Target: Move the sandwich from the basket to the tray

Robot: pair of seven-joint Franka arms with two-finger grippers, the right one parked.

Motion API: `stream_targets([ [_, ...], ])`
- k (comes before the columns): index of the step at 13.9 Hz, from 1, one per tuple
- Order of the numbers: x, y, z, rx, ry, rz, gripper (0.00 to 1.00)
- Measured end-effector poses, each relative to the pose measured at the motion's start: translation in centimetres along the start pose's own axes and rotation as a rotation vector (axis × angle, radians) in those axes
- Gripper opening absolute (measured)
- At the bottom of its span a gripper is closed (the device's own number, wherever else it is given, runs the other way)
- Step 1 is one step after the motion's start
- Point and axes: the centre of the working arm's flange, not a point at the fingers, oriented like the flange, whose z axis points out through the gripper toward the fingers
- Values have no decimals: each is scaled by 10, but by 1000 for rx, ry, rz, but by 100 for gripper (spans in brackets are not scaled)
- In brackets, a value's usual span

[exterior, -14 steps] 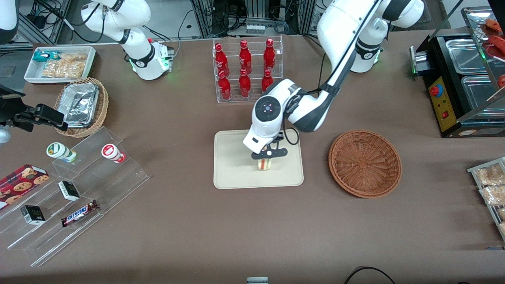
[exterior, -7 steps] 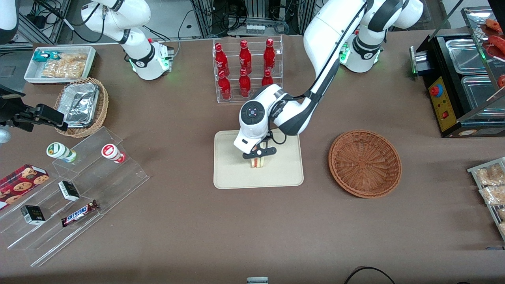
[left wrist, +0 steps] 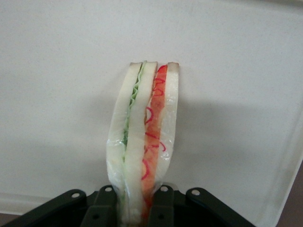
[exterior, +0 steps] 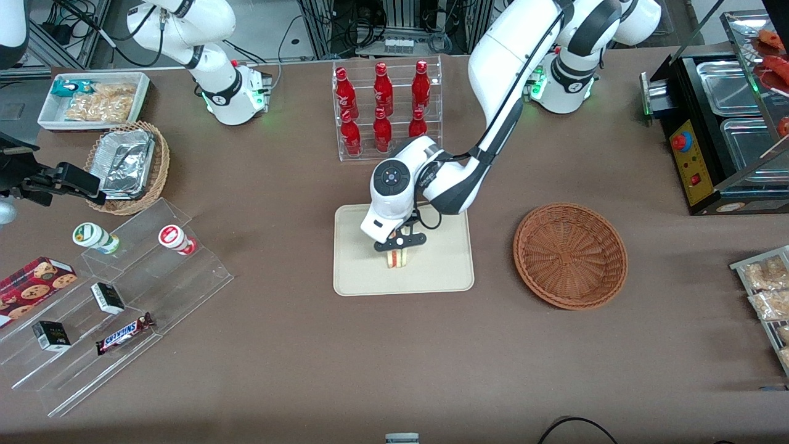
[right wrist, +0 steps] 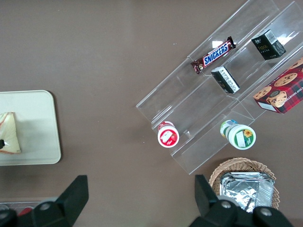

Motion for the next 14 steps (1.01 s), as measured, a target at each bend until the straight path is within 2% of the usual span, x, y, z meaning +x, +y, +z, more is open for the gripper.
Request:
stream_targets([
  [4,9,0,-18,-14,22,-9,70],
  [7,16,-11,-68,15,25,-26,100],
  [10,15,-28,-143,22,40,-44,100],
  [14,52,-86,-189,85,52,-144,100],
])
